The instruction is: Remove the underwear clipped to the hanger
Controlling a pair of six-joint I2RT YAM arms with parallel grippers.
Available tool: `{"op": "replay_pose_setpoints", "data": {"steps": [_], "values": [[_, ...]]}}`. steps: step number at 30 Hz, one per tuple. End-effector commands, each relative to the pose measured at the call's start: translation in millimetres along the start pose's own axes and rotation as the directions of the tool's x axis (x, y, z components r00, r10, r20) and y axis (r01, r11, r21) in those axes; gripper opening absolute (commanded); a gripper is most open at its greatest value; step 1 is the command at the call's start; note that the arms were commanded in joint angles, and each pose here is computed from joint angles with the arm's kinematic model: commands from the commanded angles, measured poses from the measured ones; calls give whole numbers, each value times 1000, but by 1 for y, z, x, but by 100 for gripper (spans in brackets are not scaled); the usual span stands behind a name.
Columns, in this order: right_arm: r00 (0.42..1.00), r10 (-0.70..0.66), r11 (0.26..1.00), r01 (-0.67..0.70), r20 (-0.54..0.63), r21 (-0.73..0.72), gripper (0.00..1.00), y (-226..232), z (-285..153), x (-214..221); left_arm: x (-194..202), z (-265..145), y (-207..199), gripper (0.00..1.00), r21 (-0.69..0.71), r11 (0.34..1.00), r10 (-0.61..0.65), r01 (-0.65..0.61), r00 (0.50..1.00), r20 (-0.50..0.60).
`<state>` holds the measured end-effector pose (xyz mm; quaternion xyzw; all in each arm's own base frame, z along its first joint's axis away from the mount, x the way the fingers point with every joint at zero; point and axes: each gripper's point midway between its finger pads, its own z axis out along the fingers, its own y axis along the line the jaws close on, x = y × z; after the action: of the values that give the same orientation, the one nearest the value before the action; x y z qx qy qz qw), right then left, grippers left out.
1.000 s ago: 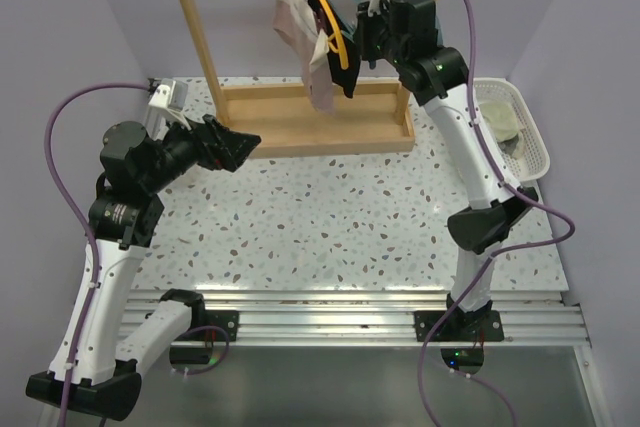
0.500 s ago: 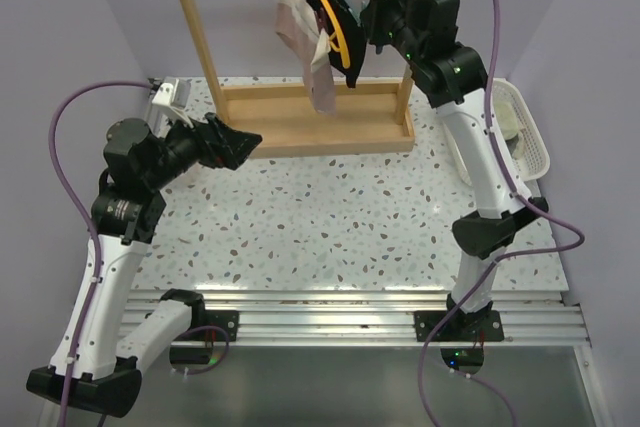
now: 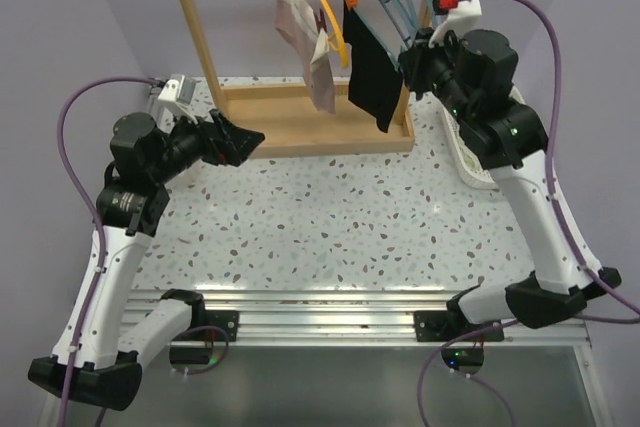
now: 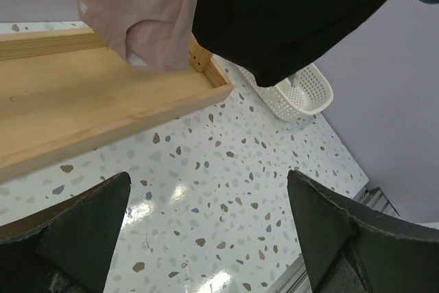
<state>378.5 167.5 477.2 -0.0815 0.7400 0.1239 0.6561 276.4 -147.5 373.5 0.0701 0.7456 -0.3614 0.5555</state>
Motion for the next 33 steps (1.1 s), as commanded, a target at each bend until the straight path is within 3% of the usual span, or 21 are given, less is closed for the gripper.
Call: {"op": "replay_pose_setpoints", "data": {"steps": [1,9,11,15,21,33], "values": [[990,47,998,-43,132,-34,0,-3,-52,-34,-17,1,-16,100,60,998,16,-18,999,44],[999,42,998,-44,-30,-54,0,-17,-132,40,-9,10,-24,100,145,989,-26,23,1000,16],[990,56,997,-61,-130,-39,0,-21,-142,79,0,15,-29,100,196,980,-45,47,999,-16],[972,125,990,-136,-200,-41,0,-24,-175,125,25,25,-32,100,265,957,-91,115,991,-102],[889,210,971,-238,-407,-20,0,-14,-178,215,77,45,-35,100,308,921,-157,237,952,-262],[832,305,942,-336,-464,16,0,0,-155,279,118,86,-95,100,354,846,-282,399,898,-337]]}}
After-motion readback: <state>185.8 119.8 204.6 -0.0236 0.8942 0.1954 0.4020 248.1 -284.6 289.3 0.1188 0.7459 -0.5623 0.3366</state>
